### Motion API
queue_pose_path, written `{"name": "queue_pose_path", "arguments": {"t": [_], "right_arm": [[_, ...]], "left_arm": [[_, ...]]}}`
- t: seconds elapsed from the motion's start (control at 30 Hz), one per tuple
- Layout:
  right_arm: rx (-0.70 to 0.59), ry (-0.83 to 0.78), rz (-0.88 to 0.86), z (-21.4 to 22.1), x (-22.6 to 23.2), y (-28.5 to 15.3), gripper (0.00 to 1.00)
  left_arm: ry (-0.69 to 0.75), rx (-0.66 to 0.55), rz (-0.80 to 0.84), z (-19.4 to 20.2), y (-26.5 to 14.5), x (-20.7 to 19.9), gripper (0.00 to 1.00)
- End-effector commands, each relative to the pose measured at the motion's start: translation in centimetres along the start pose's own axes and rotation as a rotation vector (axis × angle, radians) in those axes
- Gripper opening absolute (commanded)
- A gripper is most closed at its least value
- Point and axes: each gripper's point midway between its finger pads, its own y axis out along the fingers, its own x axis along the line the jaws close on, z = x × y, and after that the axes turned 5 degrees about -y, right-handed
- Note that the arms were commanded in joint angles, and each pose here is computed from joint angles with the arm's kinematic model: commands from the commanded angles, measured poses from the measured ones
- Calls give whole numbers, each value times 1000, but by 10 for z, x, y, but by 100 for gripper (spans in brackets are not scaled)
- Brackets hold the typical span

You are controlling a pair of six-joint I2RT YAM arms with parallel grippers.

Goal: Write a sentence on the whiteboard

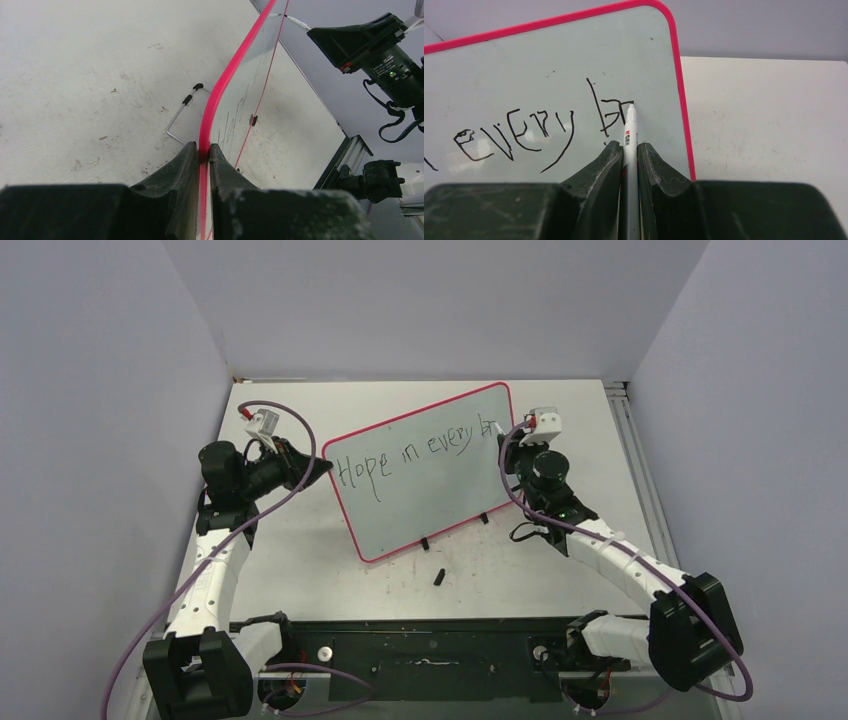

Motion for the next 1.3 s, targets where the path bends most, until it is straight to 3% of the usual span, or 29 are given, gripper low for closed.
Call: {"name": "queue_pose_path", "arguments": {"t": [0.0, 0.3, 0.6, 1.27], "right_arm": [[-124, 29, -18, -51, 1, -10, 5], [-126, 24, -28, -51, -16, -21, 5], [-78, 32, -114, -34, -7, -18, 5], [-8, 20, -129, -10, -3, -1, 5]], "left_arm": [[26, -3, 5, -6, -1, -7, 0], [27, -5, 3, -6, -2, -7, 0], [26, -3, 0, -6, -2, -7, 0], [25, 1, -6, -5, -1, -4, 0]]}}
